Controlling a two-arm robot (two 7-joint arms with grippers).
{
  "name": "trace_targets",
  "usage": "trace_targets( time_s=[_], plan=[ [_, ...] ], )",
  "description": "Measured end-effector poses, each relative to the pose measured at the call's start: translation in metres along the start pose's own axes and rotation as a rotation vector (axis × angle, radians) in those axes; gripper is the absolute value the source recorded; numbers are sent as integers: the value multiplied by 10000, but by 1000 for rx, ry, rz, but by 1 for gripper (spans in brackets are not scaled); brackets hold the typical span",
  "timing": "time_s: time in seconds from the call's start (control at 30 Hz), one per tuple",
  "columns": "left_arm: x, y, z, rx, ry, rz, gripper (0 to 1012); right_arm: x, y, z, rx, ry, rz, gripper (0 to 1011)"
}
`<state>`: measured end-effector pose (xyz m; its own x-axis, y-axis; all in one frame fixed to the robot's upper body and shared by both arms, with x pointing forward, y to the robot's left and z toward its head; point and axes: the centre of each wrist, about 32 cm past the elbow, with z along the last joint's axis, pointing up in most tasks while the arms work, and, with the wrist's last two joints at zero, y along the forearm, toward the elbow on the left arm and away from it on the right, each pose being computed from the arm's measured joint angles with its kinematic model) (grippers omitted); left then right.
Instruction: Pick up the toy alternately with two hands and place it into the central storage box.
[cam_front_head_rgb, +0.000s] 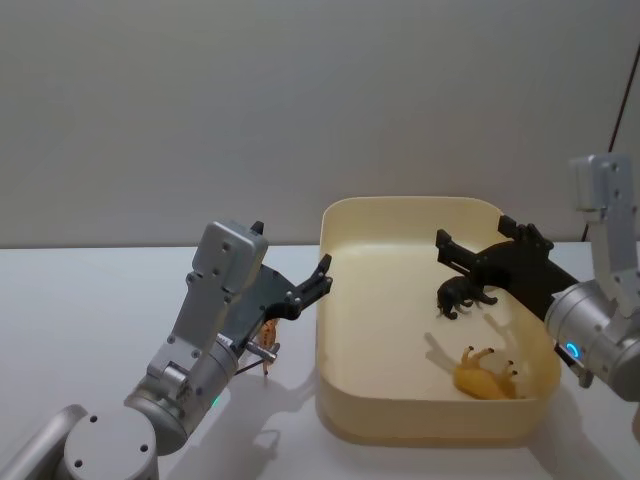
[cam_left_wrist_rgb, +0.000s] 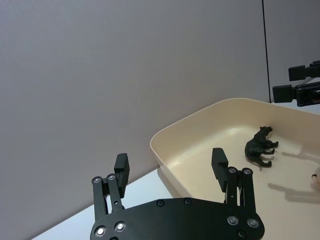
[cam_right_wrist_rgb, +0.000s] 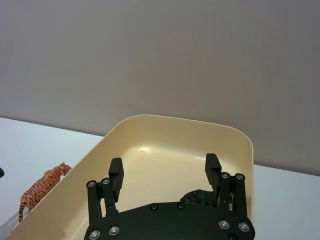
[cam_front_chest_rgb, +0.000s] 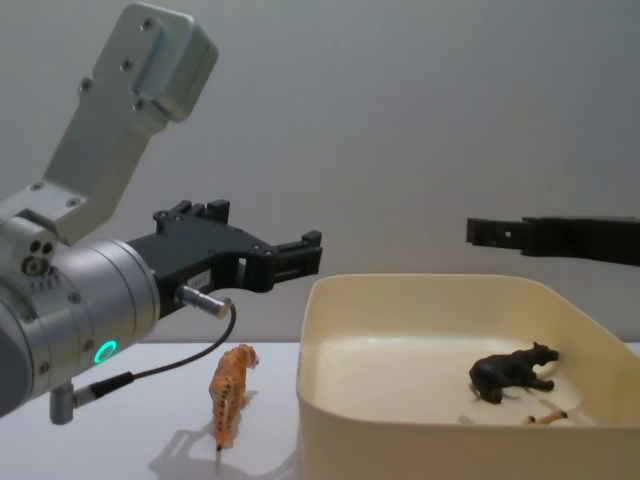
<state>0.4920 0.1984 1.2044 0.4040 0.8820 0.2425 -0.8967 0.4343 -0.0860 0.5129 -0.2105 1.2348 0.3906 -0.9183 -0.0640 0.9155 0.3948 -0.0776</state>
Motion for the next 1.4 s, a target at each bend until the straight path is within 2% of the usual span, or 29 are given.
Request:
trace_targets(
  time_s=[0.07, 0.33, 0.63, 0.77, 0.9, 1.13, 1.4],
  plan=[
    [0, 0, 0, 0, 0, 0, 1001, -6, 6, 1, -1, -1, 2, 1001],
    [-4, 13, -2, 8, 5, -1, 1001, -23, 20, 8, -3, -2, 7, 1001],
    [1, 126, 24, 59, 45, 16, 1001, -33, 28, 12, -3, -3, 10, 1000],
    [9, 182, 36, 86, 72, 22, 1001, -35, 30, 11, -4, -3, 11, 1001],
    [22, 197, 40, 106, 92, 18, 1001, -36, 31, 11, -4, -3, 11, 1001],
    [56, 150, 30, 141, 111, -12, 1001, -40, 34, 12, -5, -4, 12, 1001],
    [121, 9, -33, 217, 121, -44, 1001, -42, 36, 15, -4, -4, 13, 1001]
  ],
)
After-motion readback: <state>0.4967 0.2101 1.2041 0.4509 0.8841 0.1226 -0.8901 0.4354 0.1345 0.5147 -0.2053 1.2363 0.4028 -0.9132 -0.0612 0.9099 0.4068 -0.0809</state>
